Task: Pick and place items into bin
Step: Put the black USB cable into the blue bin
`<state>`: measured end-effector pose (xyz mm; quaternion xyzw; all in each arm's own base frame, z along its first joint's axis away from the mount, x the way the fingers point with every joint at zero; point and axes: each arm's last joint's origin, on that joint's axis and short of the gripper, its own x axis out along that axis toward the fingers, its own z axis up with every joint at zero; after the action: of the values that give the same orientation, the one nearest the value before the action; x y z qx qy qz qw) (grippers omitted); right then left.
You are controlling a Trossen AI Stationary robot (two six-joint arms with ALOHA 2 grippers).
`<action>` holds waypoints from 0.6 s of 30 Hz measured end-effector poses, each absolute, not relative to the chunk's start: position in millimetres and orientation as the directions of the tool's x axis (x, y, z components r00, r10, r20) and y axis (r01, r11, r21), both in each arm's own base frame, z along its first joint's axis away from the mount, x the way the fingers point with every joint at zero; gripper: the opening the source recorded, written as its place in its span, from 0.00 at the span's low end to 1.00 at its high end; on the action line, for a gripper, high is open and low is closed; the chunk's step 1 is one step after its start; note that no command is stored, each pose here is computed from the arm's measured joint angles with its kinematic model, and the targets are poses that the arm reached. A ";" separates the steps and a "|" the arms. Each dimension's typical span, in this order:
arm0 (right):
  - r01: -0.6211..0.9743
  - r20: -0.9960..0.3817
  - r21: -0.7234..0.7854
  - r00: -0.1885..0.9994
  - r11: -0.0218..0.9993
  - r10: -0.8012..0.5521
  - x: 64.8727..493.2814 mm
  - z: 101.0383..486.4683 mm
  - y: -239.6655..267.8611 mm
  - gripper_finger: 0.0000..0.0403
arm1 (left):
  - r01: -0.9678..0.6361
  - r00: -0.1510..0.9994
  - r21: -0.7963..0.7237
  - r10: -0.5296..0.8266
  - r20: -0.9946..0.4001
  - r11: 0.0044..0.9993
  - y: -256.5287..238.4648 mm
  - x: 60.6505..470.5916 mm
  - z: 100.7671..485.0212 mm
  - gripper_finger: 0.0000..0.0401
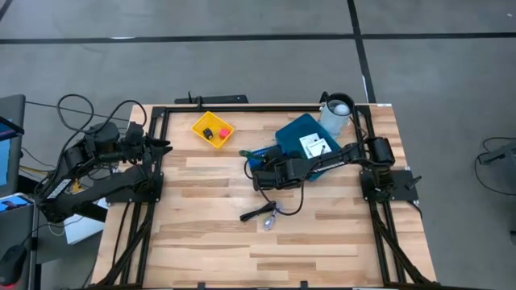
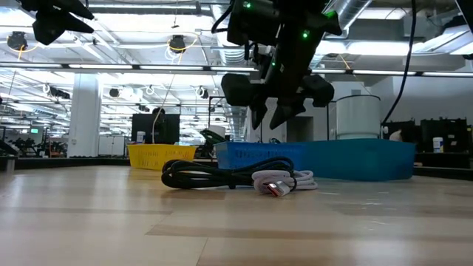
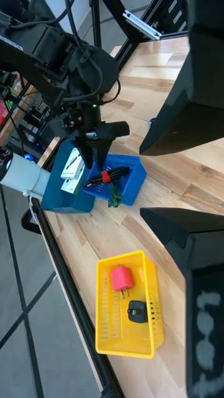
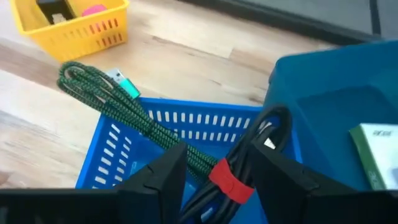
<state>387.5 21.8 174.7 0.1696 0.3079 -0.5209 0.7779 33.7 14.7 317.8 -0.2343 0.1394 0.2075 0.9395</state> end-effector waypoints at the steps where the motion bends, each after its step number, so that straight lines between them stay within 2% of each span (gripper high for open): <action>1: 0.912 -0.647 -0.067 0.270 0.406 -0.713 387.4 175.1 23.3 0.42 | -0.455 0.875 -0.382 0.324 -0.359 0.804 14.7 33.7 317.8 0.34; 4: 0.875 -0.637 -0.114 0.299 0.470 -0.711 387.1 185.9 30.5 0.41 | -0.455 0.875 -0.383 0.324 -0.359 0.804 14.7 33.7 317.8 0.34; 8: 0.759 -0.647 -0.196 0.375 0.621 -0.663 388.6 213.6 43.9 0.38 | -0.455 0.875 -0.382 0.324 -0.359 0.804 14.7 33.7 317.8 0.34; 13: 0.542 -0.743 -0.243 0.429 0.804 -0.514 382.5 243.4 64.3 0.34 | -0.457 0.874 -0.382 0.327 -0.360 0.803 14.8 33.6 317.8 0.34; 15: 0.451 -0.797 -0.244 0.411 0.858 -0.442 376.6 250.5 72.0 0.32 | -0.465 0.870 -0.378 0.335 -0.360 0.800 15.0 33.5 317.7 0.34; 18: 0.345 -0.859 -0.286 0.321 0.894 -0.399 362.9 255.0 82.7 0.30 | -0.480 0.863 -0.372 0.353 -0.362 0.794 15.5 33.3 317.7 0.34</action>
<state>362.9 82.7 255.0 -0.0250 0.5359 -0.2290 0.8122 33.3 15.5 317.7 -0.2311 0.1381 0.2222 0.9371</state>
